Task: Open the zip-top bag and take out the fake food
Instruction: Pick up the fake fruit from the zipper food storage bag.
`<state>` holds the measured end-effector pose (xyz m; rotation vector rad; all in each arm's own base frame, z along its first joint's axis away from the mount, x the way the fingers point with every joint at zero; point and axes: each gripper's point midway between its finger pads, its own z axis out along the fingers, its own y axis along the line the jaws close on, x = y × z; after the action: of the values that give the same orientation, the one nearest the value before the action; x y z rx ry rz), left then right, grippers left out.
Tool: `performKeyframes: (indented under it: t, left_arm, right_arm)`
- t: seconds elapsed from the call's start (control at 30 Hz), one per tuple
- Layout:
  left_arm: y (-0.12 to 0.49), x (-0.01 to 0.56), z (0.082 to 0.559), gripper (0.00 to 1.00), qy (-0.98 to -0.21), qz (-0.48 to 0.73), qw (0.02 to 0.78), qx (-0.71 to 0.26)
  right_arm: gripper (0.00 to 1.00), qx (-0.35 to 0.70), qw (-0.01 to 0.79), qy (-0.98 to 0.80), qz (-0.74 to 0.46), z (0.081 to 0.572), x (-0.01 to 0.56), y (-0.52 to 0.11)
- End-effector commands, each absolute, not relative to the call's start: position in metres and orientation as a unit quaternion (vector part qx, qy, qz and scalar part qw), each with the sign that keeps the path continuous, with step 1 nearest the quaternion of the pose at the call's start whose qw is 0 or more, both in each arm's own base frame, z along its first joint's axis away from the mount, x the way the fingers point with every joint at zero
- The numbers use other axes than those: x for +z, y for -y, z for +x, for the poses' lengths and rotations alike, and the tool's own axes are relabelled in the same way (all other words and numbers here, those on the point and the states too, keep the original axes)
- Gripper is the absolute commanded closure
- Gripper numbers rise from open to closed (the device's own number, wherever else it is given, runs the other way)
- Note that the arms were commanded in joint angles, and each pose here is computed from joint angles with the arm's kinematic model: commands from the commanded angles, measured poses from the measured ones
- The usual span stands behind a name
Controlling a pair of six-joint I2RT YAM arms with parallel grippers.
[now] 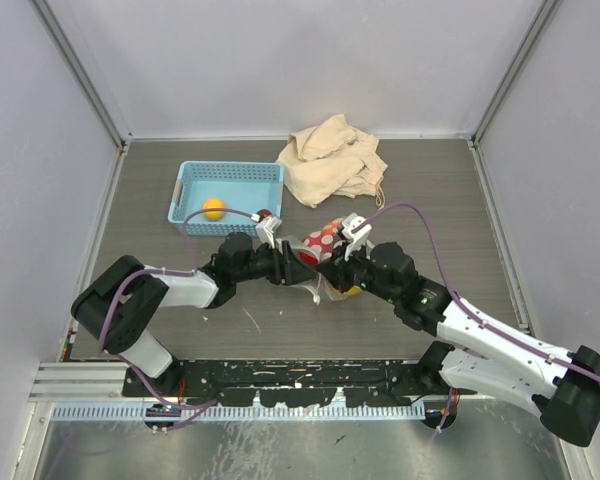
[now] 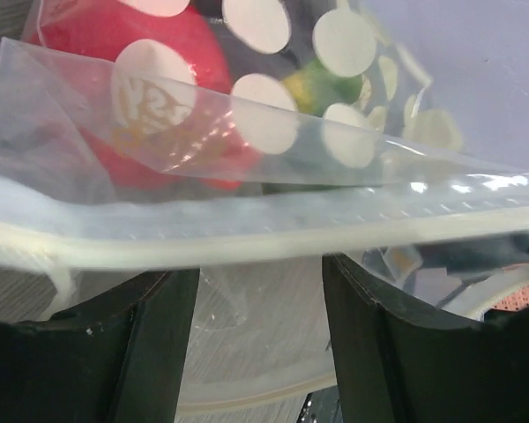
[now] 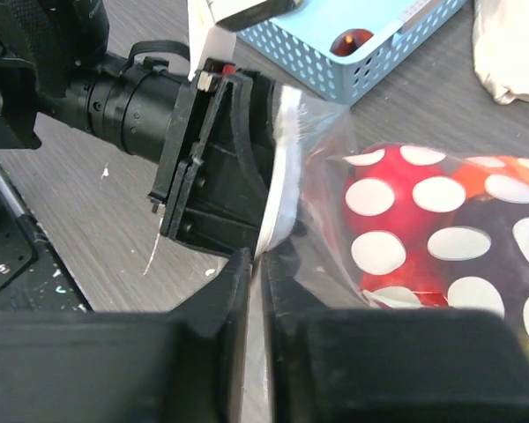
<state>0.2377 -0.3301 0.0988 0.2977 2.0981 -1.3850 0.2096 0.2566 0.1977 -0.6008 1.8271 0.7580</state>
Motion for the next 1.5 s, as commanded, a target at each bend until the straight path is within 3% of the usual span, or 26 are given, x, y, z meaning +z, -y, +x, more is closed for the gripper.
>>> performKeyframes:
  t: [0.0,0.07,0.13,0.3,0.4,0.47,0.57,0.63,0.83,1.0,1.13,1.2,1.3,1.47]
  left_arm:
    - [0.342,0.129,0.253,0.41,-0.754,0.126,0.347,-0.543]
    - [0.343,0.129,0.253,0.41,-0.754,0.127,0.346,-0.544]
    - [0.343,0.127,0.253,0.41,-0.754,0.127,0.344,-0.545]
    - [0.345,0.125,0.252,0.41,-0.753,0.127,0.339,-0.550]
    - [0.345,0.125,0.251,0.41,-0.751,0.128,0.338,-0.552]
    - [0.345,0.126,0.251,0.40,-0.750,0.128,0.338,-0.554]
    - [0.345,0.125,0.250,0.41,-0.751,0.128,0.335,-0.555]
    - [0.345,0.124,0.249,0.41,-0.751,0.128,0.334,-0.555]
    - [0.344,0.117,0.247,0.41,-0.757,0.124,0.326,-0.553]
    - [0.341,0.107,0.245,0.56,-0.770,0.116,0.314,-0.544]
    - [0.338,0.094,0.237,0.58,-0.785,0.116,0.302,-0.527]
    - [0.338,0.091,0.235,0.58,-0.788,0.118,0.300,-0.524]
    - [0.338,0.087,0.232,0.58,-0.791,0.119,0.296,-0.523]
    - [0.341,0.092,0.232,0.57,-0.785,0.124,0.301,-0.528]
  right_arm:
    - [0.76,0.343,0.533,-0.727,-0.262,0.208,0.227,-0.267]
    - [0.61,0.346,0.534,-0.725,-0.263,0.204,0.226,-0.264]
    - [0.53,0.350,0.541,-0.718,-0.261,0.200,0.232,-0.259]
    - [0.49,0.327,0.575,-0.713,-0.231,0.201,0.251,-0.236]
    - [0.56,0.245,0.590,-0.751,-0.168,0.223,0.242,-0.204]
    - [0.69,0.191,0.577,-0.781,-0.141,0.238,0.224,-0.185]
    - [0.87,0.176,0.527,-0.821,-0.133,0.253,0.191,-0.175]
    - [0.92,0.182,0.500,-0.837,-0.129,0.261,0.172,-0.172]
    - [0.95,0.182,0.451,-0.861,-0.152,0.276,0.139,-0.182]
    - [0.96,0.197,0.438,-0.861,-0.164,0.279,0.132,-0.193]
    - [0.95,0.245,0.448,-0.839,-0.188,0.269,0.148,-0.207]
    - [0.89,0.298,0.459,-0.810,-0.209,0.257,0.167,-0.221]
    - [0.66,0.369,0.460,-0.777,-0.221,0.238,0.188,-0.236]
    - [0.40,0.429,0.450,-0.752,-0.220,0.219,0.202,-0.254]
